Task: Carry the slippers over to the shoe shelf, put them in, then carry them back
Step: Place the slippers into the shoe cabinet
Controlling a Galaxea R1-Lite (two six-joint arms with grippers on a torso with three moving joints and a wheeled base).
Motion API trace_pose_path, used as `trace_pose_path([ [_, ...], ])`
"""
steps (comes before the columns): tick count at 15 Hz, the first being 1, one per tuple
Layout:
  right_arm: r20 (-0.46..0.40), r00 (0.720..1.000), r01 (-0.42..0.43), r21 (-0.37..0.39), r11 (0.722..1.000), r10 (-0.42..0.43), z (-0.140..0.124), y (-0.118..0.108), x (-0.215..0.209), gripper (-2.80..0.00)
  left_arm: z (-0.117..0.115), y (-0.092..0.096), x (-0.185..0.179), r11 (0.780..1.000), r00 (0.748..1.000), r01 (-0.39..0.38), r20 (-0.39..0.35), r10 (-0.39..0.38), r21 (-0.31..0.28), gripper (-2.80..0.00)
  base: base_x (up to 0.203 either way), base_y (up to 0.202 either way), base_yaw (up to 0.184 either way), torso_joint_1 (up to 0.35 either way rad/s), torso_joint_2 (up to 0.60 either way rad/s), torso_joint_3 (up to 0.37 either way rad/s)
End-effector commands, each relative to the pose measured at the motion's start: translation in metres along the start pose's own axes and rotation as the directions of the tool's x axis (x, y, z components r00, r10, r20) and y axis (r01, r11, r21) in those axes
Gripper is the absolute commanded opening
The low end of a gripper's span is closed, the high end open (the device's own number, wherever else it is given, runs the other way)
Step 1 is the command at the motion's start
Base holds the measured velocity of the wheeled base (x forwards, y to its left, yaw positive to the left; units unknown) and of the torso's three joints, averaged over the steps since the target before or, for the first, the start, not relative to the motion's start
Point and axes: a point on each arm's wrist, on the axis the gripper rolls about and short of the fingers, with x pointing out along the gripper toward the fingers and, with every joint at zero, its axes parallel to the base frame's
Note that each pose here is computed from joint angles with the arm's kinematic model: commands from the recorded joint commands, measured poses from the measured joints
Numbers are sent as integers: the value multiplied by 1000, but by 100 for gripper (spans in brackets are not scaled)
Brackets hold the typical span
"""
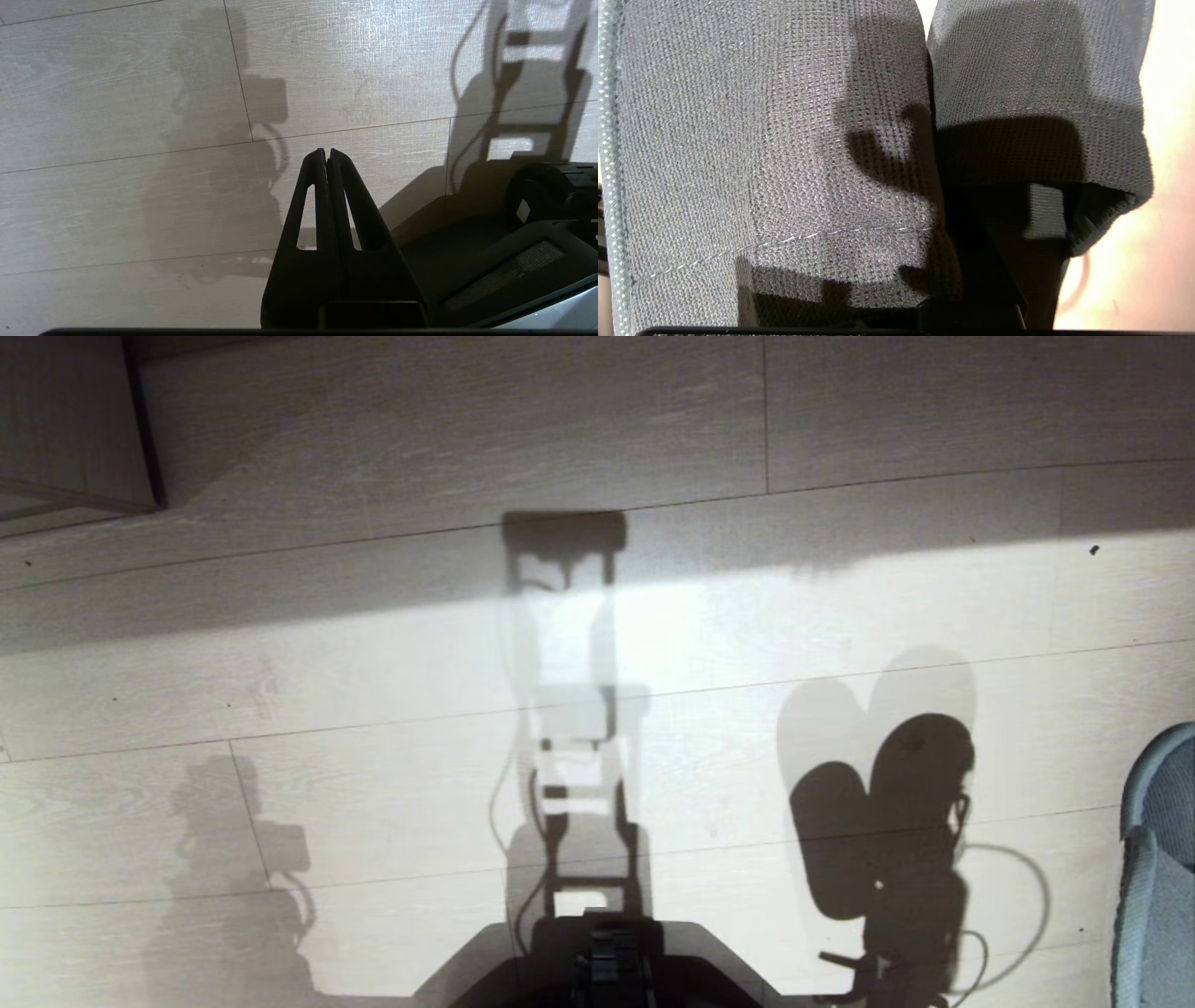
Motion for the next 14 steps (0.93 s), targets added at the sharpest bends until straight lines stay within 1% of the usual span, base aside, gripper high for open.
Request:
trace_pose_path([
  [1, -35, 998, 53, 3, 999, -53, -9, 0, -1, -280, 0, 0, 0, 1000, 1000, -1, 0, 1, 0, -280, 0, 0, 0, 0, 0, 0],
  [4, -91, 992, 91, 4, 996, -90, -15, -1, -2, -280, 0, 0, 0, 1000, 1000, 0, 0, 0, -1, -280, 0, 0, 0, 0, 0, 0],
  [6, -105, 988, 118, 10, 993, -117, -16, -1, -2, -280, 0, 0, 0, 1000, 1000, -1, 0, 1, 0, -280, 0, 0, 0, 0, 0, 0],
  [8, -94, 989, 119, 6, 993, -118, -16, -1, -3, -280, 0, 0, 0, 1000, 1000, -1, 0, 1, 0, -280, 0, 0, 0, 0, 0, 0],
  [10, -57, 992, 113, 2, 994, -113, -22, 2, -13, -280, 0, 0, 0, 1000, 1000, 0, 0, 0, 0, -280, 0, 0, 0, 0, 0, 0],
  [11, -68, 989, 134, 9, 991, -133, -25, 2, -15, -280, 0, 0, 0, 1000, 1000, -1, 0, 1, 0, -280, 0, 0, 0, 0, 0, 0],
  [12, -97, 982, 165, 16, 986, -163, -29, 1, -16, -280, 0, 0, 0, 1000, 1000, -1, 0, 1, -1, -280, 0, 0, 0, 0, 0, 0],
  [13, -80, 983, 169, 15, 986, -167, -31, 2, -19, -280, 0, 0, 0, 1000, 1000, 0, 0, 0, -1, -280, 0, 0, 0, 0, 0, 0],
  [14, -95, 981, 172, 14, 985, -170, -37, 3, -23, -280, 0, 0, 0, 1000, 1000, -1, 0, 1, -1, -280, 0, 0, 0, 0, 0, 0],
])
